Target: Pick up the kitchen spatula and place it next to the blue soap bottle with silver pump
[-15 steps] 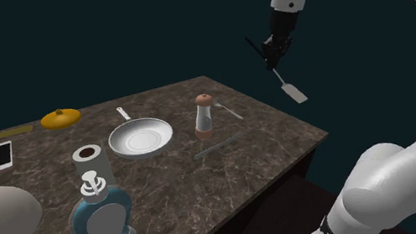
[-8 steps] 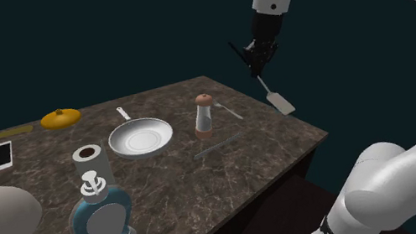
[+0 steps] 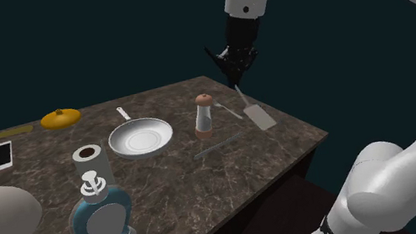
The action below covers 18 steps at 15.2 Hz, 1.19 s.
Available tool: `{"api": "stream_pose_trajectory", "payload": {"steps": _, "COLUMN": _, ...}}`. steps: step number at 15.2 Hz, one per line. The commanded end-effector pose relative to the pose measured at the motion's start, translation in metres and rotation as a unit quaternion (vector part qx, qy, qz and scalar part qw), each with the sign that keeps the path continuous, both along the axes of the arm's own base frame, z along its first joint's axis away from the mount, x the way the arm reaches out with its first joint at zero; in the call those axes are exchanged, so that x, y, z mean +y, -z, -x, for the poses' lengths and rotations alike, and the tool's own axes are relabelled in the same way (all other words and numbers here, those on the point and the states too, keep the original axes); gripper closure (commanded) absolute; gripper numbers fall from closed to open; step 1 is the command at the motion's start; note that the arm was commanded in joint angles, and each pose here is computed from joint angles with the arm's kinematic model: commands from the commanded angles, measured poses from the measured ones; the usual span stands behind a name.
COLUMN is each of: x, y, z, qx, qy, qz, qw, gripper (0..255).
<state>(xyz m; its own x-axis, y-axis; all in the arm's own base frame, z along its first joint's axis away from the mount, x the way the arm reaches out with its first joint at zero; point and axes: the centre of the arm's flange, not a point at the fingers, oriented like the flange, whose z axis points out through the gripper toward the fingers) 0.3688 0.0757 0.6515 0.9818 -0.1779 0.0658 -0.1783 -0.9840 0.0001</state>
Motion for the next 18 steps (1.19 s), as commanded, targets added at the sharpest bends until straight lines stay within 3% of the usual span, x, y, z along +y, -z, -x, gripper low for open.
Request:
{"api": "stream_pose_trajectory", "payload": {"steps": 1, "x": 0.027, "y": -0.002, "z": 0.002, "qx": 0.0, "qy": 0.001, "qz": 0.0, "qw": 1.0, "gripper": 255}}
{"api": "stream_pose_trajectory", "payload": {"steps": 11, "x": 0.159, "y": -0.002, "z": -0.005, "qx": 0.0, "qy": 0.001, "qz": 0.0, "qw": 1.0, "gripper": 255}}
{"api": "stream_pose_trajectory", "payload": {"steps": 18, "x": 0.159, "y": 0.035, "z": -0.005, "qx": 0.0, "qy": 0.001, "qz": 0.0, "qw": 1.0, "gripper": 255}}
